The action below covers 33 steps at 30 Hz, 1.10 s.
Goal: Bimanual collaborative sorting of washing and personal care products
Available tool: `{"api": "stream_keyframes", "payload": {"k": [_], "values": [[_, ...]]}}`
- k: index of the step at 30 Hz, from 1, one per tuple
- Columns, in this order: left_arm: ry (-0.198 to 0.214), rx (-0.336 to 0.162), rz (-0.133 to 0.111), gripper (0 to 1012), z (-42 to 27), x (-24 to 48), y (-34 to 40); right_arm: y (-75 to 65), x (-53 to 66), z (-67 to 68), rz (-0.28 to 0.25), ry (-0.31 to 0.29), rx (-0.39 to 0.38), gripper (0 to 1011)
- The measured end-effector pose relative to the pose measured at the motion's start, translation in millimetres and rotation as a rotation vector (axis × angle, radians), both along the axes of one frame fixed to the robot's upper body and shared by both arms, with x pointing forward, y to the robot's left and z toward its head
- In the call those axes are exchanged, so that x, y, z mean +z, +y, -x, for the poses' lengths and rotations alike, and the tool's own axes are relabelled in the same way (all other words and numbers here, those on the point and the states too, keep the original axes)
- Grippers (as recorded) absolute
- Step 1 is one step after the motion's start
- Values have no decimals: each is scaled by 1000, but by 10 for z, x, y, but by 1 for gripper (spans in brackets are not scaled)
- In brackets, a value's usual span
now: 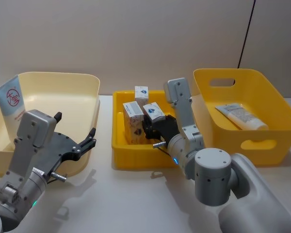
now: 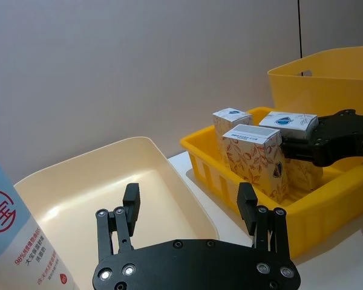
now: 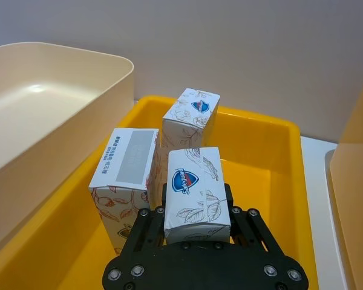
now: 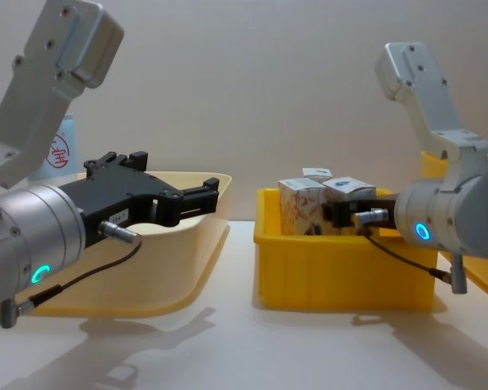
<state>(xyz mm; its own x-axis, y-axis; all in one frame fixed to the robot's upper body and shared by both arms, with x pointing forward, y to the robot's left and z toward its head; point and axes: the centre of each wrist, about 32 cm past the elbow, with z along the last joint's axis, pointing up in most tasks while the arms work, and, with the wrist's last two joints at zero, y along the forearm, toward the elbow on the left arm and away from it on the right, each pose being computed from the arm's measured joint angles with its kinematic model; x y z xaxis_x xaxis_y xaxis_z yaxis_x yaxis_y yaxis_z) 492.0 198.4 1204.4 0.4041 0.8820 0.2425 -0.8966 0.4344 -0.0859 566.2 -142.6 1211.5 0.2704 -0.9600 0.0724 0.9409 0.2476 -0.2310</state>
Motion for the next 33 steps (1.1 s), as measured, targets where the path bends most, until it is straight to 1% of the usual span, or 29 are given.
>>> {"api": "stream_keyframes", "payload": {"k": [5, 8, 14, 15, 16, 18, 26, 28, 29, 33], "values": [[0, 0, 0, 1003, 0, 0, 0, -9, 3, 9, -2, -10, -1, 407], [0, 0, 0, 1003, 0, 0, 0, -21, 18, 24, -3, -28, -1, 407], [0, 0, 0, 1003, 0, 0, 0, -59, 93, 62, -6, -76, -3, 407], [0, 0, 0, 1003, 0, 0, 0, -69, 122, 71, -7, -90, -4, 407], [0, 0, 0, 1003, 0, 0, 0, -69, 122, 71, -7, -90, -4, 407], [0, 0, 0, 1003, 0, 0, 0, -98, 192, 93, -11, -119, -7, 407], [0, 0, 0, 1003, 0, 0, 0, -164, 347, 124, -22, -180, -13, 407], [0, 0, 0, 1003, 0, 0, 0, -199, 420, 132, -30, -208, -12, 407], [0, 0, 0, 1003, 0, 0, 0, -199, 420, 132, -30, -208, -12, 407], [0, 0, 0, 1003, 0, 0, 0, -266, 535, 135, -42, -252, -12, 407]]}}
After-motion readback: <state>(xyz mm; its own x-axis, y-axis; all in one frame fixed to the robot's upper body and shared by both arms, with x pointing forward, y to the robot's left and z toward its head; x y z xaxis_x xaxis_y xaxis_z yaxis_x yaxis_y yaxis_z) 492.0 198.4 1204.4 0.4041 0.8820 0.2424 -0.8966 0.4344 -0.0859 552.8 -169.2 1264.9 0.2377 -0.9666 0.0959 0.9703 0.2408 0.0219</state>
